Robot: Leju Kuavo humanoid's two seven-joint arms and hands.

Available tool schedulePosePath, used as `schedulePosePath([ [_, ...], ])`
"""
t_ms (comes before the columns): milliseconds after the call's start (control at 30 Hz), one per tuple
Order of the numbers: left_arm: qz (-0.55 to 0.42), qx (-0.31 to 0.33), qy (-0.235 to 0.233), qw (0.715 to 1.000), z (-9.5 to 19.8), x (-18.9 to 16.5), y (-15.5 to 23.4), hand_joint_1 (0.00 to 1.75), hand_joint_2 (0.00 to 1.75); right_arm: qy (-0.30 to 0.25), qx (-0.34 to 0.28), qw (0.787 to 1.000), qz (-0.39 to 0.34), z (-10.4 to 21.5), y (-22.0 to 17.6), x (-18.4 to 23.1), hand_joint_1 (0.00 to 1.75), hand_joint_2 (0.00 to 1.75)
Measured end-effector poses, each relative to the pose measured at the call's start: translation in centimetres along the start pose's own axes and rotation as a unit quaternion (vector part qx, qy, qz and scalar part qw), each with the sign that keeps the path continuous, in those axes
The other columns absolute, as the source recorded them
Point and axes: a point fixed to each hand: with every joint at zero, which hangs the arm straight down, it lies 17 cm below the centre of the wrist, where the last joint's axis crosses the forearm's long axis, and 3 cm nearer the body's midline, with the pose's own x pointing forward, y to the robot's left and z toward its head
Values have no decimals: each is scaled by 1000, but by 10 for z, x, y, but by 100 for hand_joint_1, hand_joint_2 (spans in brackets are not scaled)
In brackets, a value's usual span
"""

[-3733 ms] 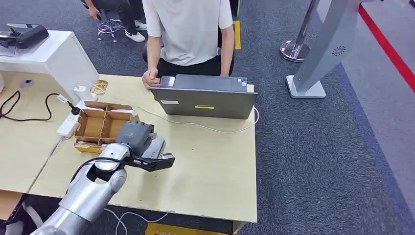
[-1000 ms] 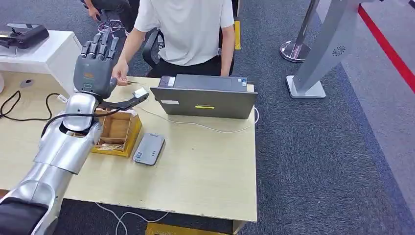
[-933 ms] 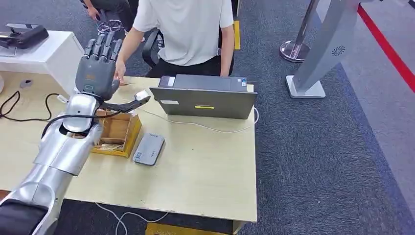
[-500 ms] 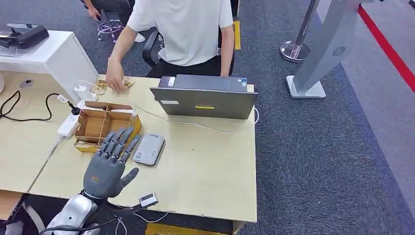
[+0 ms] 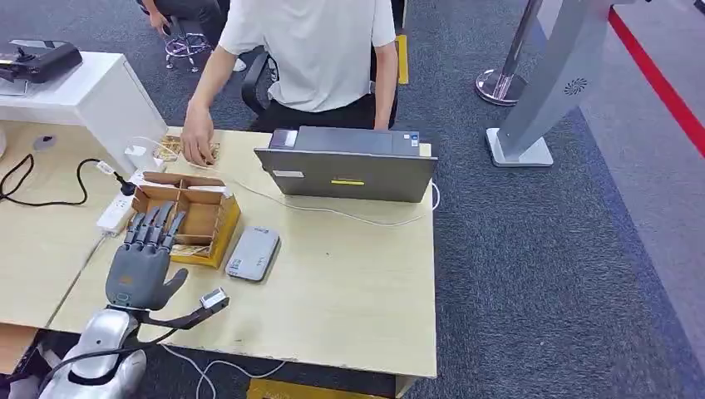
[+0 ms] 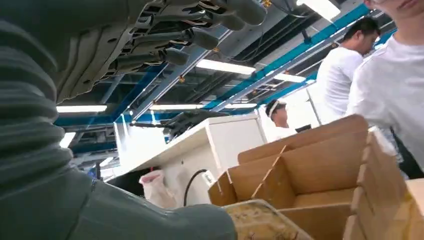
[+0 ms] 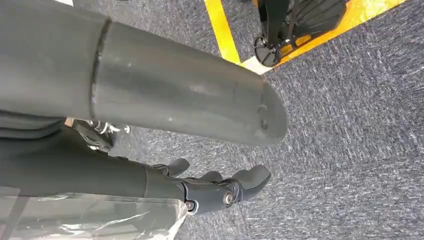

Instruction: Pass the card to the sensor for recognition and then transmit it.

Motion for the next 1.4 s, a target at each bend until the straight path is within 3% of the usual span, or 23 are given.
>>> schedulePosePath([
  [1400, -5, -39, 43, 998, -8, -18, -37, 0, 175, -8, 6, 1000, 20, 0, 2, 4, 0, 0],
])
